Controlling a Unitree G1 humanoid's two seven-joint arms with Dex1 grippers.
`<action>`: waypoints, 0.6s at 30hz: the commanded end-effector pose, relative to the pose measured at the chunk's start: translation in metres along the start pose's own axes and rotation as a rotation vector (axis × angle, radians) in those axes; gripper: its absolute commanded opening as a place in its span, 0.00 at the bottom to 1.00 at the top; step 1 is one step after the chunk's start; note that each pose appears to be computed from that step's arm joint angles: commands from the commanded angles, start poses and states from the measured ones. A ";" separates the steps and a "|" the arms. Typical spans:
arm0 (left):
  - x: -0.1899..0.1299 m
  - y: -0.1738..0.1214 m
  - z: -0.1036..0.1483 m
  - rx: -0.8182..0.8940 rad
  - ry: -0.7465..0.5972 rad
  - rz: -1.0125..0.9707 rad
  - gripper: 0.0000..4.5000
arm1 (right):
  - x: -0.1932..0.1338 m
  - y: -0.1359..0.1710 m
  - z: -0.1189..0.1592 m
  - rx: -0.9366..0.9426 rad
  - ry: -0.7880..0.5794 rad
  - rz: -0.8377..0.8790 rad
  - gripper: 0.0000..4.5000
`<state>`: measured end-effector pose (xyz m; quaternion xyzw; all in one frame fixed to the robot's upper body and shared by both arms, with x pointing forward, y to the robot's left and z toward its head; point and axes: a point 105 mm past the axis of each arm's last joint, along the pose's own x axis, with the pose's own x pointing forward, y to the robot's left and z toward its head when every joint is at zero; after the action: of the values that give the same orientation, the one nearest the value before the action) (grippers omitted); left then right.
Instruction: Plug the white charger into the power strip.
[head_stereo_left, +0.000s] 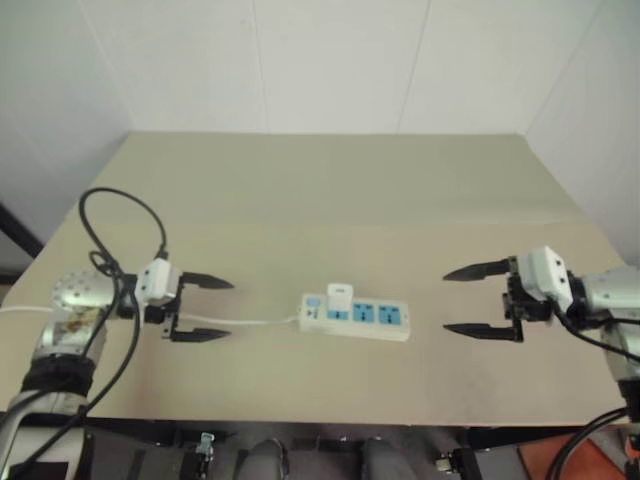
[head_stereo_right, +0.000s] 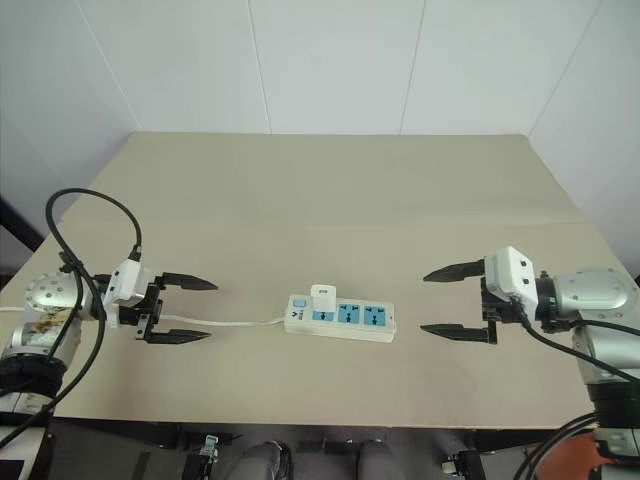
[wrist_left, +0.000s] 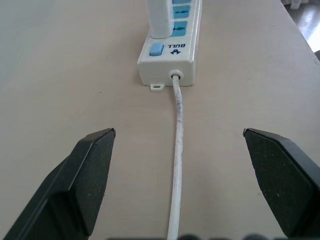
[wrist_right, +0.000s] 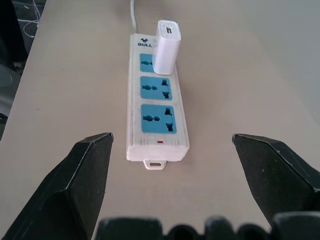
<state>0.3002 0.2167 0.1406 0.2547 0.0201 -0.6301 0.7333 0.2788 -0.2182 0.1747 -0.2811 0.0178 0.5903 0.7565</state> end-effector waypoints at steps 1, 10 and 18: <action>0.001 0.005 0.011 0.031 -0.035 0.030 0.99 | -0.007 -0.002 0.004 -0.062 0.040 -0.030 1.00; 0.010 0.011 0.019 0.019 -0.084 0.036 0.99 | -0.015 0.000 0.001 -0.082 0.094 -0.086 1.00; 0.008 0.010 0.022 -0.059 -0.118 -0.006 0.99 | -0.024 0.008 -0.008 -0.045 0.115 -0.125 1.00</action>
<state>0.3049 0.1999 0.1465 0.1847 0.0159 -0.6460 0.7405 0.2682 -0.2379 0.1569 -0.3082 0.0548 0.5396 0.7815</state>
